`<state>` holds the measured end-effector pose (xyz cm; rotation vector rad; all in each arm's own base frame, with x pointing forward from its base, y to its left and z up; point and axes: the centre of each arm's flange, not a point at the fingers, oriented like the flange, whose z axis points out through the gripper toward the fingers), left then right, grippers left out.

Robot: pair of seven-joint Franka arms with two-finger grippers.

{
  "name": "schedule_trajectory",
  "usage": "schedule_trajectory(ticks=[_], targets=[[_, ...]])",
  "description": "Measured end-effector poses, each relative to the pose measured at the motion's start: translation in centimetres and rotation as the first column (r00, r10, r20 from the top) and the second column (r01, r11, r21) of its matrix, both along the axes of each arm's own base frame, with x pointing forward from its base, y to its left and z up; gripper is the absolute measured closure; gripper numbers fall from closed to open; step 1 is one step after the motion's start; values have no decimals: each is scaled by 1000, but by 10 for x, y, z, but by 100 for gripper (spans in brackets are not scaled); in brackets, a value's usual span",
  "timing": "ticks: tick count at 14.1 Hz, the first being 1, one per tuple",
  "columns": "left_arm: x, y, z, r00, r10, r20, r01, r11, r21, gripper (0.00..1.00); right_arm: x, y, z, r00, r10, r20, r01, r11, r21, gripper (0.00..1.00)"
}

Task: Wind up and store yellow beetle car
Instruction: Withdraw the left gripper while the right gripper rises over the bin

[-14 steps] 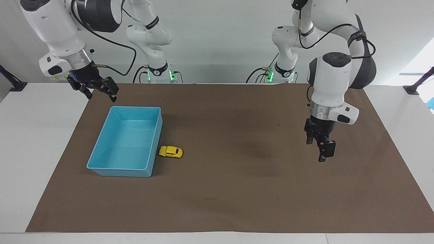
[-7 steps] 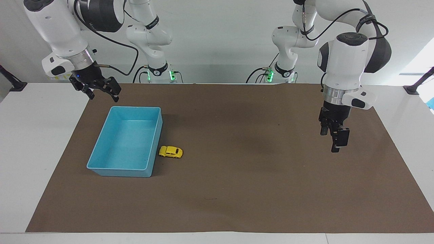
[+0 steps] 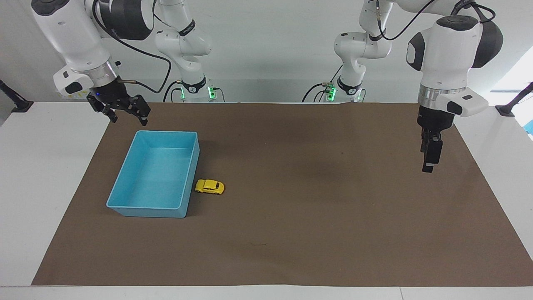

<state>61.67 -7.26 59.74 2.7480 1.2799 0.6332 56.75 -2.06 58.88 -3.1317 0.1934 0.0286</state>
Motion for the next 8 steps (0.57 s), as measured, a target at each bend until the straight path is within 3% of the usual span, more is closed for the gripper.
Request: schedule_trajectory(ticks=[4,8], targets=[[-4,4,-3,980,-182,-78,188,979,75,0,15,15,-7,999,20,26,-20,1000,1,0],[-8,11,-6,925,-343,-164,361,927,96,0,28,39,-12,995,-70,74,70,998,9,0]])
